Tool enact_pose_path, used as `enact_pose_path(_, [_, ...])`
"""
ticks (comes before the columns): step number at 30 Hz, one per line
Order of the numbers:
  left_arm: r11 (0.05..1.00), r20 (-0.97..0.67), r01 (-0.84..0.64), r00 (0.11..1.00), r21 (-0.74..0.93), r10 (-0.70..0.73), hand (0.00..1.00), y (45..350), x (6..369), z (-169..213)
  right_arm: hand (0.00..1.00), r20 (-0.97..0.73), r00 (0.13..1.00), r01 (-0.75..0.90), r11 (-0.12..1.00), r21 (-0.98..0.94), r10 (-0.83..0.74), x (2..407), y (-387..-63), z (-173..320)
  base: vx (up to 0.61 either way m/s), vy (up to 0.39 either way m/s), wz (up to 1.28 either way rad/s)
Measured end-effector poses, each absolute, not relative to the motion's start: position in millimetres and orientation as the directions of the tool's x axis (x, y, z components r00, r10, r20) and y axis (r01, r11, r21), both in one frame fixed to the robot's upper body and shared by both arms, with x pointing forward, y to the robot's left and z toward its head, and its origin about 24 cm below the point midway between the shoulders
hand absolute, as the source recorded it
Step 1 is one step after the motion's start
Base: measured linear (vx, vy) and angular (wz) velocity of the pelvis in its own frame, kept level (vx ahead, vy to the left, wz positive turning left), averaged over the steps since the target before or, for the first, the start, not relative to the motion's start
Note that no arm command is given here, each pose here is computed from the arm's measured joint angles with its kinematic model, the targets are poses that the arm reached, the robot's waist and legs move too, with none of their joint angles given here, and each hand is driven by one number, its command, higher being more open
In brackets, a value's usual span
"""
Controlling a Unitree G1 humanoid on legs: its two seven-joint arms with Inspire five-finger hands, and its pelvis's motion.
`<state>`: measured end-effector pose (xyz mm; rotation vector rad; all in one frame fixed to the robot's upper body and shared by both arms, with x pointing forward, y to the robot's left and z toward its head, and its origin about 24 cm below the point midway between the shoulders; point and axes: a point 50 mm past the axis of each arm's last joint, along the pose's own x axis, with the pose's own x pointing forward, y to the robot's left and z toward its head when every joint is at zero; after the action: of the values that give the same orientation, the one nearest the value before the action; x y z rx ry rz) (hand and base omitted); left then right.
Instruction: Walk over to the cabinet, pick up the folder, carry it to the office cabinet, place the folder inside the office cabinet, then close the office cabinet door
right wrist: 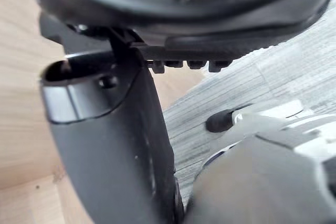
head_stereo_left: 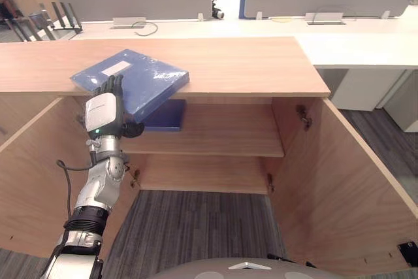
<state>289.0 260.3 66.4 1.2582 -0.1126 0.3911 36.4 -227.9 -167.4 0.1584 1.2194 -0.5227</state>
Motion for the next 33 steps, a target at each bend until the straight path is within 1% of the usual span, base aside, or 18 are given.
enact_pose_path(3, [0.241, 0.313, -0.359, 0.926, 0.902, 0.212, 1.0, 259, 293, 72, 1.0, -0.928, 0.224, 0.476, 0.864, -0.161, -0.297, 30, -227, -168, -0.04, -0.015, -0.1])
enact_pose_path(9, [0.215, 0.316, -0.355, 0.928, 0.91, 0.196, 1.0, 259, 293, 73, 1.0, -0.928, 0.224, 0.482, 0.862, -0.16, -0.297, 30, -227, -168, -0.04, -0.018, -0.03])
enact_pose_path(11, [0.196, 0.308, -0.339, 0.936, 0.92, 0.169, 1.0, 259, 295, 73, 1.0, -0.928, 0.223, 0.484, 0.861, -0.16, -0.298, 29, -227, -168, -0.04, -0.028, 0.0])
enact_pose_path(12, [0.184, 0.301, -0.327, 0.941, 0.927, 0.155, 0.0, 260, 298, 73, 1.0, -0.928, 0.222, 0.484, 0.86, -0.16, -0.298, 29, -227, -168, -0.05, -0.031, 0.0])
enact_pose_path(16, [0.174, 0.296, -0.32, 0.943, 0.931, 0.151, 0.0, 260, 305, 76, 1.0, -0.928, 0.222, 0.486, 0.859, -0.159, -0.298, 29, -227, -168, -0.04, -0.026, 0.0])
enact_pose_path(18, [0.145, 0.303, -0.321, 0.944, 0.936, 0.134, 0.0, 262, 307, 79, 1.0, -0.928, 0.224, 0.486, 0.859, -0.159, -0.298, 29, -227, -168, -0.02, -0.015, 0.0])
enact_pose_path(19, [0.107, 0.323, -0.334, 0.94, 0.936, 0.107, 0.0, 262, 310, 87, 1.0, -0.928, 0.221, 0.495, 0.855, -0.158, -0.299, 29, -226, -169, -0.03, -0.025, 0.0])
enact_pose_path(21, [0.094, 0.351, -0.357, 0.933, 0.929, 0.082, 0.0, 261, 316, 96, 1.0, -0.928, 0.219, 0.501, 0.851, -0.157, -0.3, 28, -226, -169, -0.04, -0.026, -0.02])
enact_pose_path(24, [0.069, 0.43, -0.432, 0.902, 0.899, 0.039, 0.0, 254, 323, 113, 1.0, -0.928, 0.219, 0.504, 0.85, -0.156, -0.3, 28, -226, -169, -0.03, -0.021, -0.04])
enact_pose_path(28, [0.071, 0.463, -0.461, 0.886, 0.884, -0.003, 0.0, 248, 330, 125, 1.0, -0.928, 0.215, 0.519, 0.84, -0.157, -0.305, 28, -228, -168, -0.04, -0.025, -0.03])
enact_pose_path(33, [0.069, 0.459, -0.458, 0.889, 0.886, 0.002, 0.0, 248, 330, 125, 1.0, -0.926, 0.221, 0.52, 0.84, -0.155, -0.307, 30, -228, -168, 0.0, 0.0, 0.0])
